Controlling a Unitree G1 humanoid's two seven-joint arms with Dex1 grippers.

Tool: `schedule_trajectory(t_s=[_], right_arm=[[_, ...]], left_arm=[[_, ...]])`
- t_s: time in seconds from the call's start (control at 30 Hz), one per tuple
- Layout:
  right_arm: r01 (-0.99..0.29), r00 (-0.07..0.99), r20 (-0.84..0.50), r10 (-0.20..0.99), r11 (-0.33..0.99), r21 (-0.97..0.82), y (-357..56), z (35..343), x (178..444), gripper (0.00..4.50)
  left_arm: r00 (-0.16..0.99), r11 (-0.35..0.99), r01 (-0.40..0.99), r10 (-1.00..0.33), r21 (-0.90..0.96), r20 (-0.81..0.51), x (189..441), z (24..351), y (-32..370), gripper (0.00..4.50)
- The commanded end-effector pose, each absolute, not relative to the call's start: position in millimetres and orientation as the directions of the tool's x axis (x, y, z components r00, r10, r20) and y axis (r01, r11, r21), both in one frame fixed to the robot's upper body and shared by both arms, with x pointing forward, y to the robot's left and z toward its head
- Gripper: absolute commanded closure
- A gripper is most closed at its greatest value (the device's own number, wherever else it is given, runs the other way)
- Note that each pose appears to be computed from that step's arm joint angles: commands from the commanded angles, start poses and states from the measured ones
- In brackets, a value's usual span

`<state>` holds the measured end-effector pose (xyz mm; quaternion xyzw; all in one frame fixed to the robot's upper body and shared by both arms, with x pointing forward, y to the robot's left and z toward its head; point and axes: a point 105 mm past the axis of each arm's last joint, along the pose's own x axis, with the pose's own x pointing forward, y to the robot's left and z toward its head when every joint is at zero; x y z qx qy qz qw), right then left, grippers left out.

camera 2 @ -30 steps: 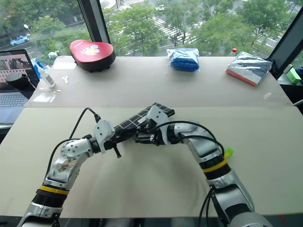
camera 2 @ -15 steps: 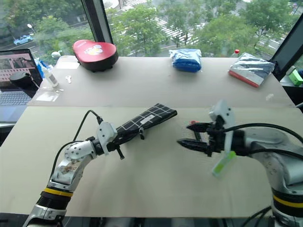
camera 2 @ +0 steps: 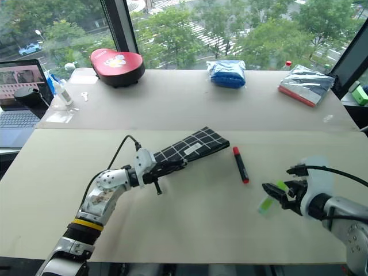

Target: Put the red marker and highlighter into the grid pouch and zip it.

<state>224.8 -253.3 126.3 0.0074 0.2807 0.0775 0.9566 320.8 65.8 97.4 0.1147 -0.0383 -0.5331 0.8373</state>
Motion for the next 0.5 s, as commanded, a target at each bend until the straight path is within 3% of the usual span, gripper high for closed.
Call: schedule_trajectory(t_s=[0.03,0.23,0.5], right_arm=[[-0.034,0.870,-0.492,0.036,0.999,0.012,-255,133,216,0.63],[0.133,0.858,-0.500,-0.116,0.991,-0.003,-249,115,211,0.63],[0.155,0.836,-0.530,-0.141,0.988,-0.018,-248,106,218,0.63]], left_arm=[[0.379,0.358,0.897,-0.925,0.258,-0.034,321,103,55,4.50],[0.366,0.348,0.900,-0.930,0.263,-0.022,332,105,53,4.50],[0.417,0.409,0.873,-0.908,0.264,0.029,343,116,66,4.50]])
